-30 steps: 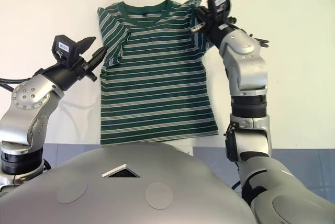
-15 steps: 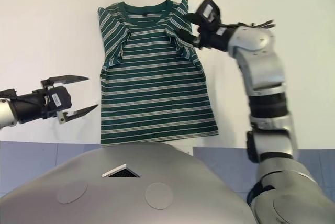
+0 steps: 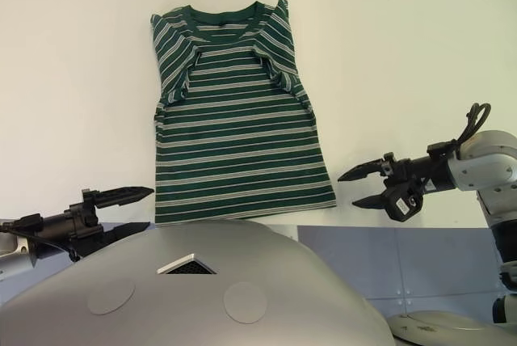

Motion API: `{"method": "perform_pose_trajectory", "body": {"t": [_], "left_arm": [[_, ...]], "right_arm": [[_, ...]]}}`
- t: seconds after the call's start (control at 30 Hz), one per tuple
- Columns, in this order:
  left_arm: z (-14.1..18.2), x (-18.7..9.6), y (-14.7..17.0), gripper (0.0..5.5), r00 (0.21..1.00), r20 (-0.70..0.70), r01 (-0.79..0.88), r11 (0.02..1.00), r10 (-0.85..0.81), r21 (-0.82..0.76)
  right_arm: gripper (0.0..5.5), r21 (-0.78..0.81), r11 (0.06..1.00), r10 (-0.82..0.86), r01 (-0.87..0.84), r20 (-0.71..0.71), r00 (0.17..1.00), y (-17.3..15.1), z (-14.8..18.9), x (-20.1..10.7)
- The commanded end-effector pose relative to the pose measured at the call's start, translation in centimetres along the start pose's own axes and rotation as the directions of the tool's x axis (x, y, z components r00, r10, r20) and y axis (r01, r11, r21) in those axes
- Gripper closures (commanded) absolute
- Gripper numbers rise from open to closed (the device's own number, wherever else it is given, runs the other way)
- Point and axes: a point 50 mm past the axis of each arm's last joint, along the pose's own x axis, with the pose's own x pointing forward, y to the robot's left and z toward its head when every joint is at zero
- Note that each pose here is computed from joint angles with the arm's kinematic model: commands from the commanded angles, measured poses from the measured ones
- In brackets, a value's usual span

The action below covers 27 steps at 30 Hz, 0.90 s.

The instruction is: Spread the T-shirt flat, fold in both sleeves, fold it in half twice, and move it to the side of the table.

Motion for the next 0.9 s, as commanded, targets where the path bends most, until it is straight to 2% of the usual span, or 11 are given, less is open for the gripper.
{"method": "perform_pose_trajectory", "body": {"t": [0.03,0.07,0.17,0.37,0.57,0.9], "left_arm": [[-0.1,0.6,-0.4,1.15,1.0,0.015,0.017,1.0,-0.017,0.004],[-0.2,0.6,-0.4,1.15,1.0,0.017,0.02,1.0,-0.02,0.004],[-0.4,0.7,-0.5,1.15,0.999,0.015,0.037,0.999,-0.037,0.011],[-0.2,1.0,-0.9,1.15,0.996,0.041,0.075,0.997,-0.075,0.006],[-0.2,1.9,-0.8,2.36,0.996,0.059,0.063,0.998,-0.062,-0.01],[-0.2,2.2,-1.5,4.35,0.995,0.076,0.075,0.993,-0.068,-0.09]], "right_arm": [[2.62,-0.002,0.999,-0.043,0.043,0.04,0.998,-0.4,0.0,1.4],[2.62,0.005,0.999,-0.043,0.043,0.047,0.998,-0.4,0.0,1.6],[3.09,0.015,0.998,-0.056,0.055,0.052,0.997,-0.6,-0.1,2.2],[4.39,0.024,0.996,-0.088,0.086,0.068,0.994,-1.5,0.0,3.1],[5.5,0.032,0.997,-0.076,0.074,0.069,0.995,-1.6,0.0,3.4],[5.5,0.044,0.997,-0.065,0.062,0.07,0.995,-1.3,-0.1,3.5]]}}
